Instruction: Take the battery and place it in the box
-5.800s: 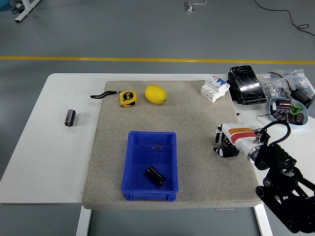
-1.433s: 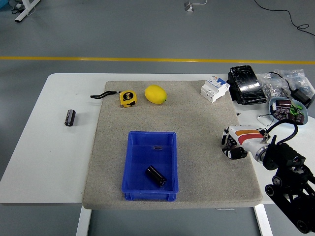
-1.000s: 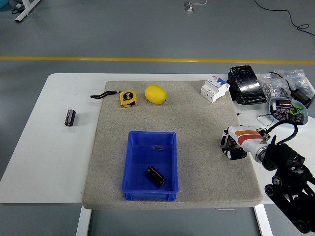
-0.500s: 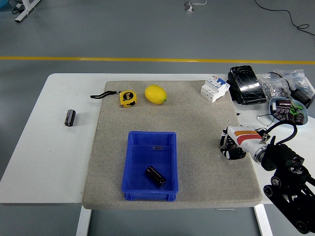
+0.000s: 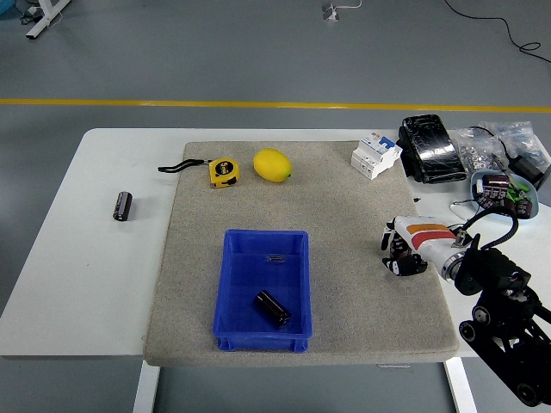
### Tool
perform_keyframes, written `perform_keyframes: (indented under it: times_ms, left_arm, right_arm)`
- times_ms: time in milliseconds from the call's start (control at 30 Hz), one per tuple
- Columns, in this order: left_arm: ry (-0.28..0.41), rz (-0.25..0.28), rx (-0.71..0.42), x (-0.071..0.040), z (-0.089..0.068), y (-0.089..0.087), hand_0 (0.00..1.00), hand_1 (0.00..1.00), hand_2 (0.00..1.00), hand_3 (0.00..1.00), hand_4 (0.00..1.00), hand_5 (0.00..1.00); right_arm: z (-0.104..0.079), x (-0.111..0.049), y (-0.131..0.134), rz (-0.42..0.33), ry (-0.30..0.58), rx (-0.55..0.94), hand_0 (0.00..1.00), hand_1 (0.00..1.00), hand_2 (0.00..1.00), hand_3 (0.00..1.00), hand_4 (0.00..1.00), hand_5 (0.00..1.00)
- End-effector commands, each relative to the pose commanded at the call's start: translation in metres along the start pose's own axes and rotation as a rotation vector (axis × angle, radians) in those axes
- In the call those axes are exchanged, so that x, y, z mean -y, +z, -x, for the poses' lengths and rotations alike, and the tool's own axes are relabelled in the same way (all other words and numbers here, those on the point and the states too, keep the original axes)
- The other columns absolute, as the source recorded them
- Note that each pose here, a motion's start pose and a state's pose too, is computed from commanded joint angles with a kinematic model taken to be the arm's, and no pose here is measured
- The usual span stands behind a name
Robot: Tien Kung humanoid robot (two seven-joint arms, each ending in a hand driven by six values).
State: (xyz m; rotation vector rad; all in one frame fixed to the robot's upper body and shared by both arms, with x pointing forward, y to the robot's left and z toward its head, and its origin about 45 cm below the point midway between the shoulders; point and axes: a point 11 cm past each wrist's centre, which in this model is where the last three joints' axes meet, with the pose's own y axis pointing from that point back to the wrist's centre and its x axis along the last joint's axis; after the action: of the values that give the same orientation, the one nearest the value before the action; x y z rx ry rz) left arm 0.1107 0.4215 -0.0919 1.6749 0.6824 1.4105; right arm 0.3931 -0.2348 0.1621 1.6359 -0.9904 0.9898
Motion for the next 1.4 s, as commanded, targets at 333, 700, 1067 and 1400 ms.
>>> perform_keyframes:
  times_ms: [333,700,1067,1400]
  left_arm:
    - [0.004,0.005,-0.002,0.000,-0.002,0.003,0.580,0.534,0.601,0.620,0.616,0.693]
    - [0.013,0.005,0.003,0.000,-0.007,0.004,0.574,0.517,0.600,0.620,0.617,0.693]
    - [0.015,0.002,0.013,0.001,-0.008,0.003,0.568,0.508,0.601,0.620,0.618,0.692]
    - [0.016,0.003,0.019,0.001,-0.010,0.004,0.568,0.508,0.601,0.621,0.618,0.691]
  right_arm:
    - [-0.022,0.000,-0.014,-0.037,0.045,-0.015,0.313,0.319,0.411,0.434,0.722,0.049]
    - [-0.054,-0.009,-0.064,-0.172,0.111,-0.039,0.313,0.316,0.408,0.435,0.730,0.052]
    - [-0.051,-0.021,-0.122,-0.313,0.106,-0.087,0.314,0.314,0.406,0.435,0.734,0.060]
    - [-0.023,-0.033,-0.164,-0.427,0.028,-0.108,0.314,0.314,0.407,0.435,0.736,0.069]
